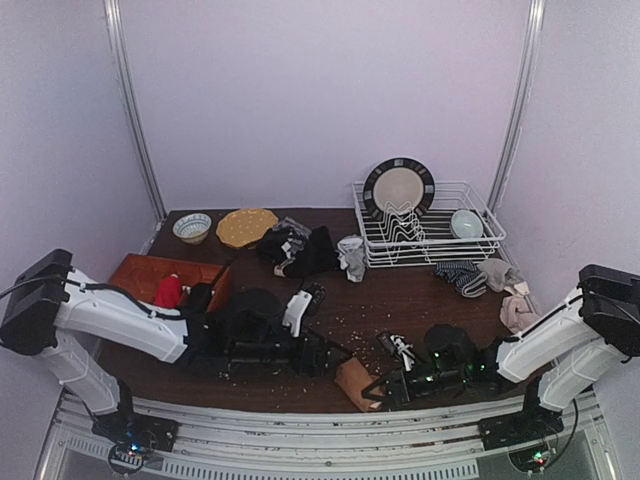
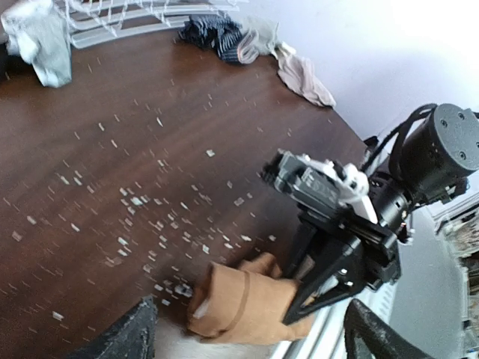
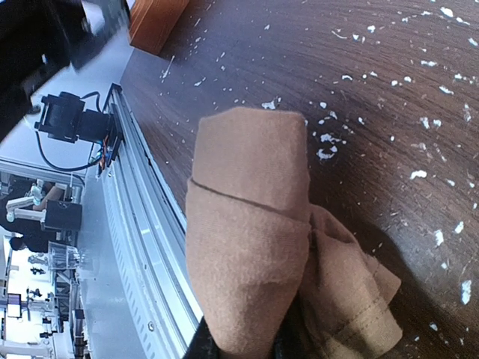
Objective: Roll the underwear
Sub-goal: Roll the underwear at the center of the board.
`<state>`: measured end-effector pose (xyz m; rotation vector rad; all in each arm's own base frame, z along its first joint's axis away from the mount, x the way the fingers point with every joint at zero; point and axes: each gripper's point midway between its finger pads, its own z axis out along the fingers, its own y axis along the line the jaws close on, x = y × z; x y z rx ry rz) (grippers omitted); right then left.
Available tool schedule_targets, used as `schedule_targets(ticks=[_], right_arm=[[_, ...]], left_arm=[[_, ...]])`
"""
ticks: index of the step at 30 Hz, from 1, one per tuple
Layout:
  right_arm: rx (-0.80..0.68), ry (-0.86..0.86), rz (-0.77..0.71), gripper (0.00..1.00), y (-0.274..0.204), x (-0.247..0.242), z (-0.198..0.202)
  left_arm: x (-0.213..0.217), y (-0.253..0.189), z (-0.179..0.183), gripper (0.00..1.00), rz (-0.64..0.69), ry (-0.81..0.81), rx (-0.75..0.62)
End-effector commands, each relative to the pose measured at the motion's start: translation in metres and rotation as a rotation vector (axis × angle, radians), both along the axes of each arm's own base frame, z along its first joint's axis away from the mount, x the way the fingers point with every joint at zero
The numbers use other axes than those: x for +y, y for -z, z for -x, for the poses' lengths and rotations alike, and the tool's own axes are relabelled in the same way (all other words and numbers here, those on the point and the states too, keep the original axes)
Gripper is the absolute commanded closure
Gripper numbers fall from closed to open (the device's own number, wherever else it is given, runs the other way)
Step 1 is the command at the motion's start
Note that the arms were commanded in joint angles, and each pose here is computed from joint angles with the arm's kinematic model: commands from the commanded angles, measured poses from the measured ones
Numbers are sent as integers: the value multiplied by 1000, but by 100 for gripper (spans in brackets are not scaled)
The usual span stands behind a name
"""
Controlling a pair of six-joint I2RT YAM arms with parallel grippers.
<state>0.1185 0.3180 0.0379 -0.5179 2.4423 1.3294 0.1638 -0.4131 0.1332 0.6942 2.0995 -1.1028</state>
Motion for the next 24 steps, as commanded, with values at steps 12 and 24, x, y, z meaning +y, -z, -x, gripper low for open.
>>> schedule_targets(ticks=[12, 24], right_arm=[[95, 131, 91, 100, 40, -16, -6], [182, 175, -86, 100, 39, 7, -7]], left_arm=[[-3, 80, 48, 22, -120, -74, 602], [-25, 108, 49, 23, 49, -99, 775]])
